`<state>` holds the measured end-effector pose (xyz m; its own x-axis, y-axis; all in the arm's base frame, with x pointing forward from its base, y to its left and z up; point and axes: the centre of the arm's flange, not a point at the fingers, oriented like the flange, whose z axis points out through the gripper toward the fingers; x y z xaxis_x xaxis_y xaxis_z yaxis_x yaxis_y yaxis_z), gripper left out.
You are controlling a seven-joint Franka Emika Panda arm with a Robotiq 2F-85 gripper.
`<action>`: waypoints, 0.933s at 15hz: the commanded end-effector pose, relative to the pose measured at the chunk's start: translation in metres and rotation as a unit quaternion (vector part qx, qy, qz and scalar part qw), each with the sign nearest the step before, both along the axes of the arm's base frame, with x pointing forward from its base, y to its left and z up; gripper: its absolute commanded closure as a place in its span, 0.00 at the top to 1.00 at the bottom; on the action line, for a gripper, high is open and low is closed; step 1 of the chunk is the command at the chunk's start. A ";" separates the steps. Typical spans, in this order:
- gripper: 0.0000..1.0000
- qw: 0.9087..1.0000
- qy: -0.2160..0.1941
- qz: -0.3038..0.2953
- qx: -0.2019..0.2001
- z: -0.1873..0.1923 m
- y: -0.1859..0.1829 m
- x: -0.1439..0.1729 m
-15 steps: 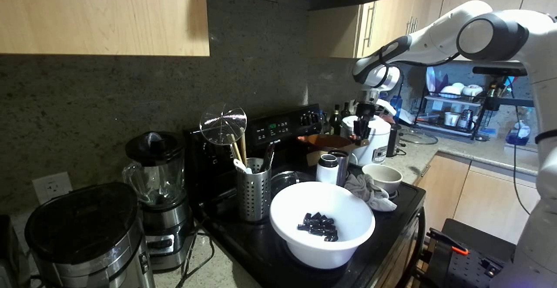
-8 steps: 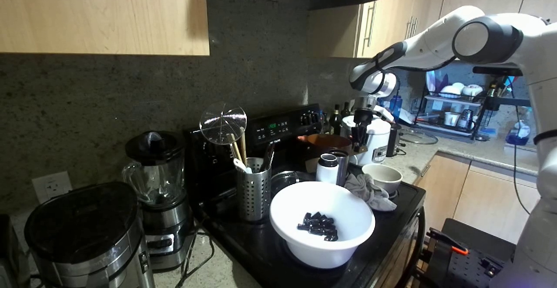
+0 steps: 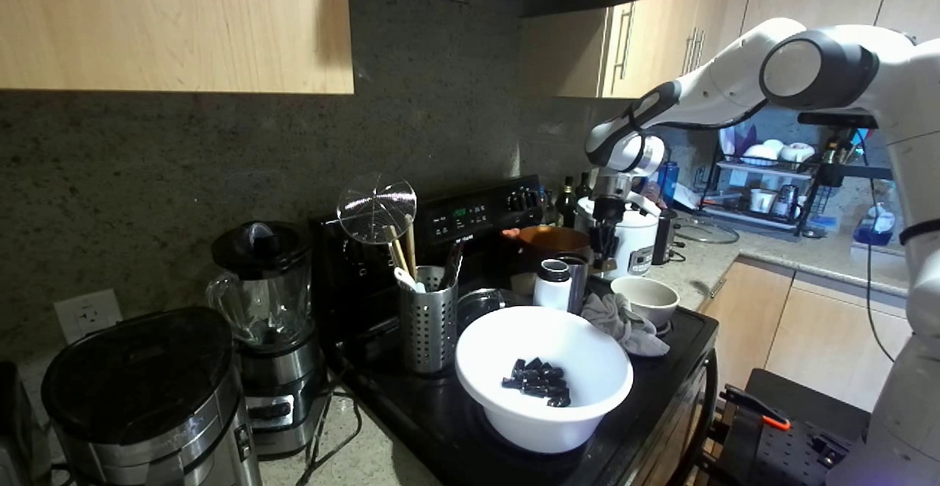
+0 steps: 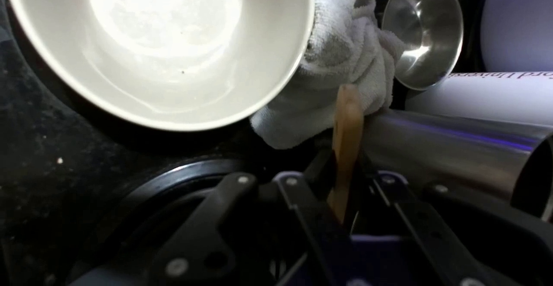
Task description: Use the wooden spatula from the stove to stir the contents in the pot on the upper right plate of the stove, place the spatula back on the stove
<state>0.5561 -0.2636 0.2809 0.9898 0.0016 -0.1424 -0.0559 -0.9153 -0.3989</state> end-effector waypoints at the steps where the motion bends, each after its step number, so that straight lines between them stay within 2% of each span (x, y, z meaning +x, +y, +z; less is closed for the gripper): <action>1: 0.04 1.000 -0.007 -0.005 -0.019 -0.006 0.006 0.002; 3: 0.04 1.000 -0.011 -0.004 -0.027 -0.008 0.007 0.004; 4: 0.38 0.999 -0.013 -0.003 -0.030 -0.009 0.008 0.005; 6: 0.48 0.999 -0.013 0.000 -0.037 -0.010 0.009 0.006; 12: 0.94 0.999 -0.015 0.011 -0.049 -0.008 0.015 0.008; 14: 1.00 0.998 -0.016 0.017 -0.056 -0.004 0.018 0.009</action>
<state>0.5682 -0.2558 0.2675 0.9928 0.0287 -0.1167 -0.0115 -0.9438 -0.3304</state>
